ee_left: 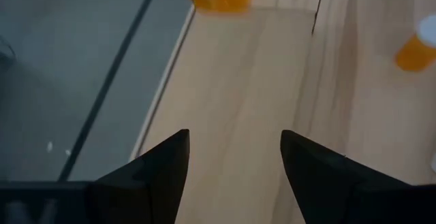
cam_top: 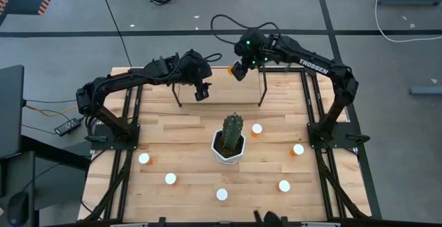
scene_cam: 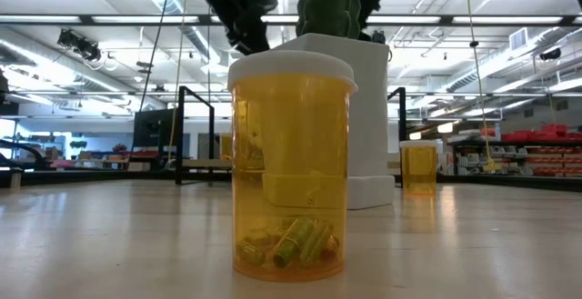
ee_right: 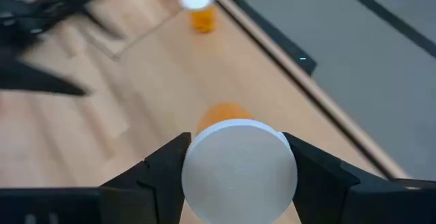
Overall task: Pick and place medicine bottles onto shelf by color
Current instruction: Put the orange medicine bottle on the shelf
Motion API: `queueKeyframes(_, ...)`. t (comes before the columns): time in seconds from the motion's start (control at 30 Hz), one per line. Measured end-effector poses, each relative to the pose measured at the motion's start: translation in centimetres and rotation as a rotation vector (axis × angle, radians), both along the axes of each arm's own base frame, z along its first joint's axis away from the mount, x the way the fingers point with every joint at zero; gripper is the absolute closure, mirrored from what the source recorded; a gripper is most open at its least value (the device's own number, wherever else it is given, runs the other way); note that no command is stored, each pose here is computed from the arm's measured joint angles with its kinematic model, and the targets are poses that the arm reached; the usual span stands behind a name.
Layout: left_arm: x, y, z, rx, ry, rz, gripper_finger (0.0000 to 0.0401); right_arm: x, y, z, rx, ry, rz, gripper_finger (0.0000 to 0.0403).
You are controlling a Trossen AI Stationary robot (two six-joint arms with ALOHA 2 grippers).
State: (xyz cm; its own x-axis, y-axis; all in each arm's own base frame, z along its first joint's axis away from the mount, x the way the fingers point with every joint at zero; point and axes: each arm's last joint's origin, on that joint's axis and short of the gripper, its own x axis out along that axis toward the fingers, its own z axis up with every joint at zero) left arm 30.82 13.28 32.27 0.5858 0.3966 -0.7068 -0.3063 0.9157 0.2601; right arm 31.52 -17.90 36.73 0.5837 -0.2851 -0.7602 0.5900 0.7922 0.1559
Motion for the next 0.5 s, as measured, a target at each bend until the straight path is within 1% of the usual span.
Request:
queueKeyframes(0.13, -0.8, -0.3, 0.5, -0.014, 0.002, 0.014, 0.0168, -1.1, -2.2, -1.3, 0.000, 0.072, -0.028, 0.0186)
queueKeyframes(0.33, -2.3, -0.9, 2.5, -0.044, -0.081, 0.070, 0.0172, -2.6, -5.5, -2.5, -0.010, 0.123, -0.078, 0.0185)
queueKeyframes(0.4, -3.0, -1.2, 2.9, -0.063, -0.088, 0.089, 0.0172, -2.6, -6.2, -3.1, -0.015, 0.140, -0.066, 0.0185)
queueKeyframes(0.5, -4.0, -1.6, 3.3, -0.081, -0.070, 0.103, 0.0172, -1.9, -6.6, -4.5, -0.021, 0.189, 0.028, 0.0185)
